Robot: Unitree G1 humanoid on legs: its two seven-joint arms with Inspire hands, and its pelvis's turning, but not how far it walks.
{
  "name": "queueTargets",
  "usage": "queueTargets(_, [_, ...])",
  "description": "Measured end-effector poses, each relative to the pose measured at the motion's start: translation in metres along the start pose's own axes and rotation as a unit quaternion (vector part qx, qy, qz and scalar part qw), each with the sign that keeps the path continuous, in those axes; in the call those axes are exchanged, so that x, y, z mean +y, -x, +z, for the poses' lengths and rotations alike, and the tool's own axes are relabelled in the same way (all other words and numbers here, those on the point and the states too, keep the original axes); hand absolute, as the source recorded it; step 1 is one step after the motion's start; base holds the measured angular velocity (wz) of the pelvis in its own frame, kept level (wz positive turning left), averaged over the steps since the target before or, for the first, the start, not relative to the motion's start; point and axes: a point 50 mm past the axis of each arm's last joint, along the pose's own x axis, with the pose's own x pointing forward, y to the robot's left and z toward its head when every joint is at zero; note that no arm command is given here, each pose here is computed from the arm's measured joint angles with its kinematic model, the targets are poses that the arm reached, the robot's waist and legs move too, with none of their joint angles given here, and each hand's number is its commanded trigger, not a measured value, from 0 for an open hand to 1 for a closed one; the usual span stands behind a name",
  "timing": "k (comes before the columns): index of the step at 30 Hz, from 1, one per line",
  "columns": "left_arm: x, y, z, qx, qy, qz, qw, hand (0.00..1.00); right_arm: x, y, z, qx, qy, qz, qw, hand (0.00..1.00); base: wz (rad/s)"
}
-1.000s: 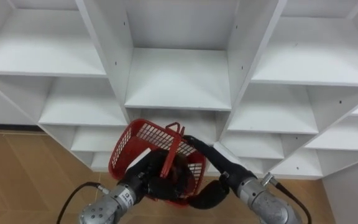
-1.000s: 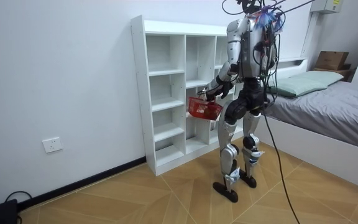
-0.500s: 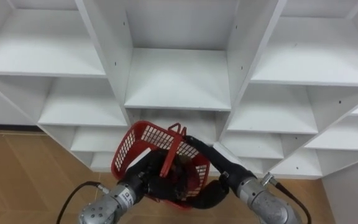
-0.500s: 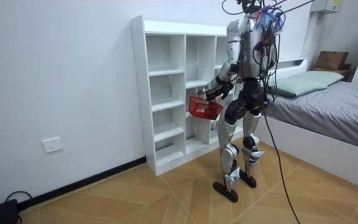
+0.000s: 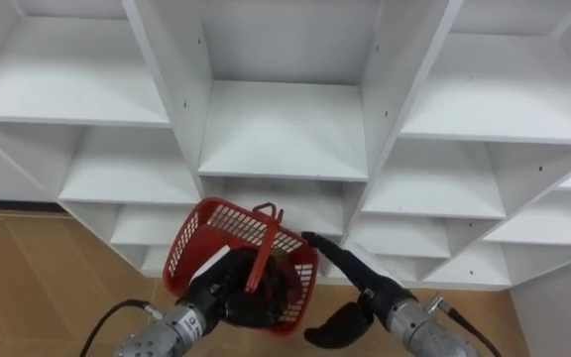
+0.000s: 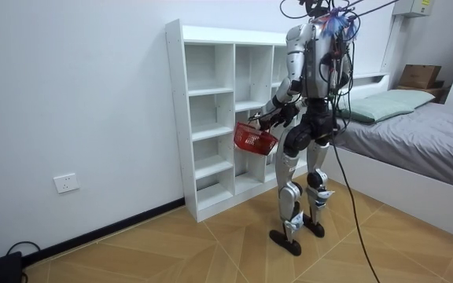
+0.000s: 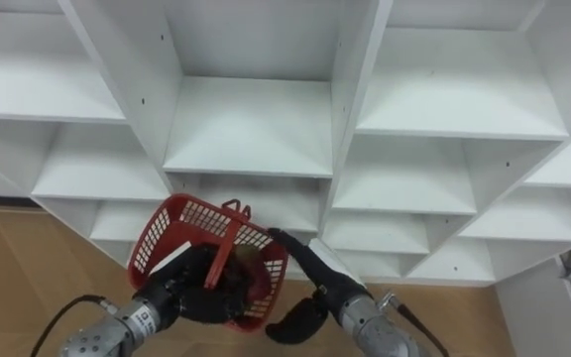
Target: Collect fruits from the closet
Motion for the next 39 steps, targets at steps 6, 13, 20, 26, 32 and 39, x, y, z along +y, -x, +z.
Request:
queueTargets(6, [0.000, 0.018, -0.031, 0.057, 0.017, 0.023, 0.998, 1.00, -0.005, 0.015, -0.030, 0.057, -0.049, -0.052, 0.996, 0.00, 0.18])
queueTargets(13, [0.004, 0.042, -0.059, 0.108, 0.035, 0.064, 0.991, 1.00, -0.003, 0.037, -0.072, 0.136, -0.140, -0.121, 0.973, 0.00, 0.08])
queueTargets(20, [0.011, 0.062, -0.090, 0.174, 0.066, 0.121, 0.975, 1.00, 0.014, 0.070, -0.115, 0.239, -0.212, -0.169, 0.932, 0.00, 0.00])
queueTargets(26, [0.008, 0.069, -0.106, 0.212, 0.084, 0.150, 0.962, 1.00, 0.026, 0.088, -0.135, 0.300, -0.235, -0.187, 0.905, 0.00, -0.07])
queueTargets(32, [0.007, 0.076, -0.121, 0.247, 0.114, 0.183, 0.945, 1.00, 0.038, 0.113, -0.157, 0.372, -0.281, -0.227, 0.855, 0.00, -0.07])
queueTargets(39, [0.004, 0.086, -0.135, 0.284, 0.156, 0.206, 0.924, 1.00, 0.053, 0.135, -0.172, 0.441, -0.326, -0.231, 0.804, 0.00, -0.14])
